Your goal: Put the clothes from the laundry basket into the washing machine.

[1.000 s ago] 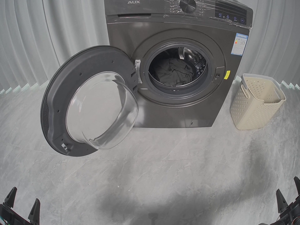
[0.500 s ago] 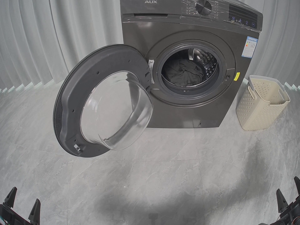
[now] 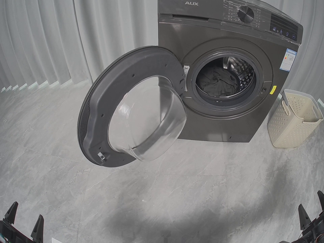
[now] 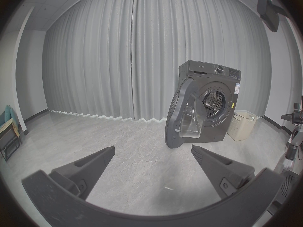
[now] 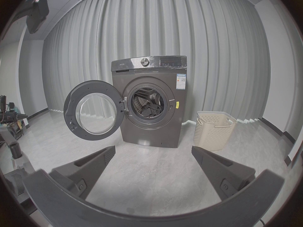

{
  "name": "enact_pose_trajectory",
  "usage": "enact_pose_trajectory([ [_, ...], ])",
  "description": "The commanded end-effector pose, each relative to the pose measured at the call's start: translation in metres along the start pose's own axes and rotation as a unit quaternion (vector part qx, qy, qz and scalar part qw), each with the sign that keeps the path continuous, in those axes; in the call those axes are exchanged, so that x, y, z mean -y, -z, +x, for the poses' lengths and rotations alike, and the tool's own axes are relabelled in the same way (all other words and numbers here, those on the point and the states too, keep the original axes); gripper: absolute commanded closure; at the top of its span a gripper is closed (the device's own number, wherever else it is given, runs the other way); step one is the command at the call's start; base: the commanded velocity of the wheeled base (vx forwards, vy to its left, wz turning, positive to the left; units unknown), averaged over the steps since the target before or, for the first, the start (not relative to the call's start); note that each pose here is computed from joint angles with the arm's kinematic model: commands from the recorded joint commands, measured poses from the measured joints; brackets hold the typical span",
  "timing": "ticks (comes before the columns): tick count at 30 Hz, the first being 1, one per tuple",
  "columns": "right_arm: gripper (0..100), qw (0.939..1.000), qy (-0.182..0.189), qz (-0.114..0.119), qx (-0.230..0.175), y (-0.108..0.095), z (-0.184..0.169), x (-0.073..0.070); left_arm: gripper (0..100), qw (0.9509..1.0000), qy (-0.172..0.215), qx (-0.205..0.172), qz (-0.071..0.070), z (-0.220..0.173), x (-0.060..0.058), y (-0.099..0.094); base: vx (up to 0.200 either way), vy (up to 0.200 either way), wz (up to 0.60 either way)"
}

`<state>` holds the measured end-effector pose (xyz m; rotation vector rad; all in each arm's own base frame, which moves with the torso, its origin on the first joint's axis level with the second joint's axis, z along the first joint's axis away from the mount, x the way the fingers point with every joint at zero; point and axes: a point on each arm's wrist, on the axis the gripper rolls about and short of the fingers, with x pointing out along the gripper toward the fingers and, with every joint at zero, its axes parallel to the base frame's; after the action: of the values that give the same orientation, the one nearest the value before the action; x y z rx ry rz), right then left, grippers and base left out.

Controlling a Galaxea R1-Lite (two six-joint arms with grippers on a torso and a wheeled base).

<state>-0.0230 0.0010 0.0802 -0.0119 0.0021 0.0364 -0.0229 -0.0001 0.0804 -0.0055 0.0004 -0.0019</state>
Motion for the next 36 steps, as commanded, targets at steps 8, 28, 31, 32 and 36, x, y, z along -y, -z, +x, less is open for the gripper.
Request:
enact_pose_trajectory([
  [8, 0, 1.0000, 0.001, 0.000, -0.001, 0.005, 0.000, 0.000, 0, 0.9962, 0.081, -0.007, -0.032, 0.013, 0.001, -0.070, 0.000, 0.000, 0.00],
  [28, 0, 1.0000, 0.001, 0.000, -0.001, 0.005, 0.000, 0.000, 0, 0.9769, 0.188, -0.096, -0.034, 0.146, 0.024, -0.129, 0.000, 0.000, 0.00],
  [31, 0, 1.0000, 0.001, 0.000, -0.001, 0.005, 0.000, 0.000, 0, 0.9765, 0.190, -0.096, -0.034, 0.164, 0.027, -0.127, 0.000, 0.000, 0.00],
  [32, 0, 1.0000, 0.001, 0.000, -0.001, 0.005, 0.000, 0.000, 0, 0.9764, 0.191, -0.095, -0.035, 0.172, 0.028, -0.125, 0.000, 0.000, 0.00],
  [36, 0, 1.0000, 0.001, 0.000, -0.001, 0.005, 0.000, 0.000, 0, 0.9746, 0.199, -0.096, -0.035, 0.194, 0.032, -0.120, 0.000, 0.000, 0.00],
])
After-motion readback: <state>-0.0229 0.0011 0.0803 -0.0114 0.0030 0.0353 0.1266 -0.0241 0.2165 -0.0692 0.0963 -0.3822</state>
